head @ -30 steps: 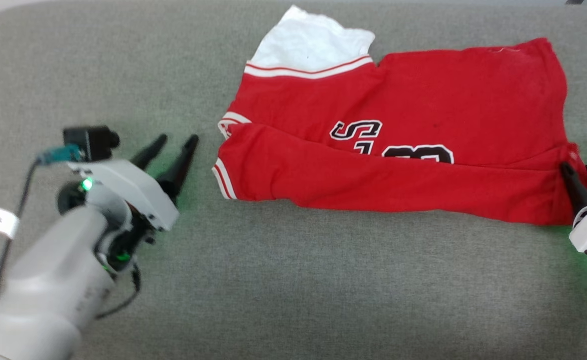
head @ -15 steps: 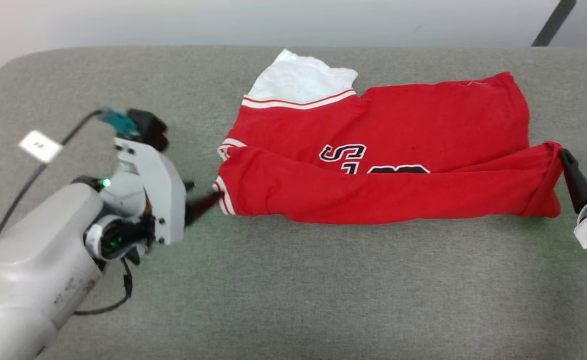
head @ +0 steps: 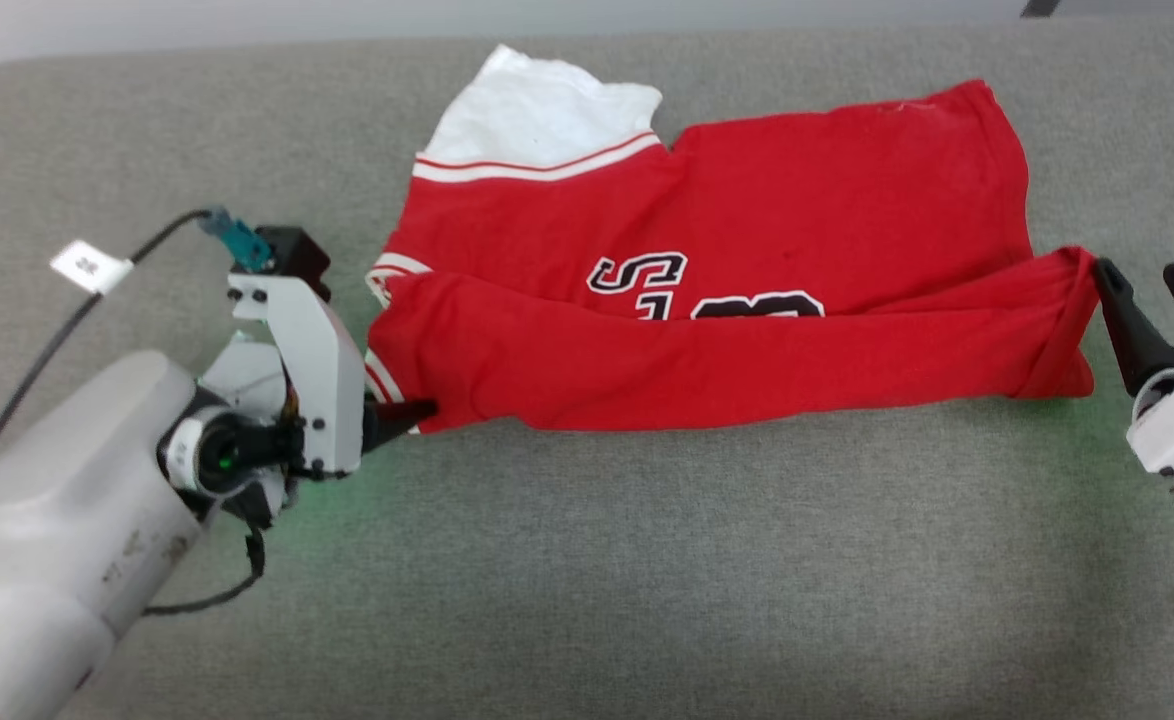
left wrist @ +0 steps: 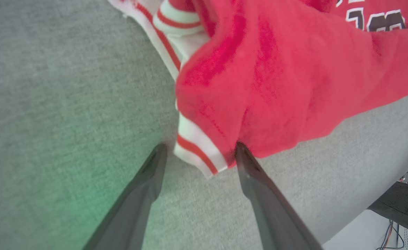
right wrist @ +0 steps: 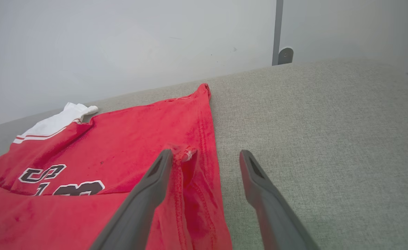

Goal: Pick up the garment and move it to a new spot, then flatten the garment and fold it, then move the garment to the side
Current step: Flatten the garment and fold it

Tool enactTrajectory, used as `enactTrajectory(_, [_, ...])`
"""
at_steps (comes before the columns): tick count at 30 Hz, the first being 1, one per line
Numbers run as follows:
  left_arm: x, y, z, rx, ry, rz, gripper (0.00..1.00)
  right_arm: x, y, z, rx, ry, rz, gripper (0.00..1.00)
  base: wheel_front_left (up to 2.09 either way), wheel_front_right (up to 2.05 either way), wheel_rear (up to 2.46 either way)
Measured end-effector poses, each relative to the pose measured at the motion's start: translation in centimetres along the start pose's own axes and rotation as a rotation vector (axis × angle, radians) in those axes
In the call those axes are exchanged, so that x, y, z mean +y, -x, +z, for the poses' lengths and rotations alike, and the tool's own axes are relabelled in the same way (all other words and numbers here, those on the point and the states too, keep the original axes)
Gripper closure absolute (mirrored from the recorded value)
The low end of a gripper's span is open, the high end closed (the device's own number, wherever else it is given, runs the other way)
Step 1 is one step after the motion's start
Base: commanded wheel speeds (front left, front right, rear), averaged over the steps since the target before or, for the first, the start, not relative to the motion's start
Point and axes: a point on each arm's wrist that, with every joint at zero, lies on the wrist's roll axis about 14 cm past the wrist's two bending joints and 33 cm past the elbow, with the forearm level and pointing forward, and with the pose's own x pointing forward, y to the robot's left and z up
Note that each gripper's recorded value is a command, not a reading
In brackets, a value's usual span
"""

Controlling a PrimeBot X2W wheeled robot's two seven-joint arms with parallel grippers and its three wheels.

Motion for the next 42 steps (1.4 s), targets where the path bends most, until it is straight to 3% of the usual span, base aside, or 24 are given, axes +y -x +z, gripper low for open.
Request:
enactTrajectory(2, [0.3, -0.7, 0.3, 0.012, 0.012, -0.001, 0.0, -0.1, -0.3, -0.1, 0.001, -0.001, -0.002, 0.0, 0.0, 0.0, 0.0])
enactTrajectory(3, [0.4, -1.1, 0.3, 0.016, 0.016, -0.005, 0.08, -0.1, -0.5, -0.1, 0.003, -0.001, -0.003, 0.0, 0.0, 0.0, 0.0])
enactTrajectory(5, [0.4, -1.8, 0.4, 0.026, 0.039, -0.022, 0.55, -0.3, -0.7, -0.5, 0.012, 0.001, -0.01, 0.0, 0.0, 0.0, 0.0])
enactTrajectory(6, [0.3, -2.2, 0.5, 0.031, 0.045, -0.031, 0.67, -0.5, -0.7, -0.7, 0.017, 0.0, -0.013, 0.0, 0.0, 0.0, 0.0])
enactTrajectory(7, [0.5, -2.5, 0.5, 0.035, 0.052, -0.034, 0.97, -0.6, -0.8, -0.9, 0.022, 0.0, -0.017, 0.0, 0.0, 0.0, 0.0])
enactTrajectory(8, [0.7, -2.7, 0.5, 0.041, 0.053, -0.035, 1.0, -0.8, -0.8, -1.1, 0.026, 0.0, -0.021, 0.0, 0.0, 0.0, 0.0])
enactTrajectory(14, [0.9, -3.6, 0.5, 0.057, 0.053, -0.049, 1.0, -1.1, -1.0, -1.3, 0.061, 0.019, -0.026, 0.0, 0.0, 0.0, 0.0])
enactTrajectory(27, [0.2, -3.8, 1.1, 0.027, 0.034, -0.085, 1.0, -1.0, 0.2, -5.5, 0.479, 0.216, 0.019, 0.0, 0.0, 0.0, 0.0])
enactTrajectory(33, [-0.1, -4.3, 1.6, 0.021, 0.023, -0.103, 1.0, -0.5, 0.3, -8.5, 0.673, 0.235, 0.037, 0.0, 0.0, 0.0, 0.0])
enactTrajectory(38, [-0.1, -4.8, 1.7, 0.017, 0.023, -0.114, 1.0, -0.7, -0.4, -9.7, 0.723, 0.242, 0.034, 0.0, 0.0, 0.0, 0.0])
enactTrajectory(39, [-0.1, -4.9, 1.7, 0.014, 0.025, -0.116, 1.0, -0.7, -0.7, -9.7, 0.721, 0.241, 0.033, 0.51, 0.0, 0.0, 0.0])
enactTrajectory(40, [0.0, -4.9, 1.7, 0.013, 0.028, -0.118, 1.0, -0.7, -0.8, -9.9, 0.724, 0.239, 0.032, 0.76, 0.0, 0.0, 0.0])
enactTrajectory(41, [0.0, -5.0, 1.7, 0.011, 0.029, -0.119, 1.0, -0.7, -1.0, -9.9, 0.722, 0.241, 0.034, 1.0, 0.0, 0.0, 0.0])
enactTrajectory(42, [0.0, -5.0, 1.8, 0.008, 0.031, -0.12, 1.0, -0.7, -1.2, -9.9, 0.718, 0.242, 0.033, 1.0, 0.0, 0.0, 0.0])
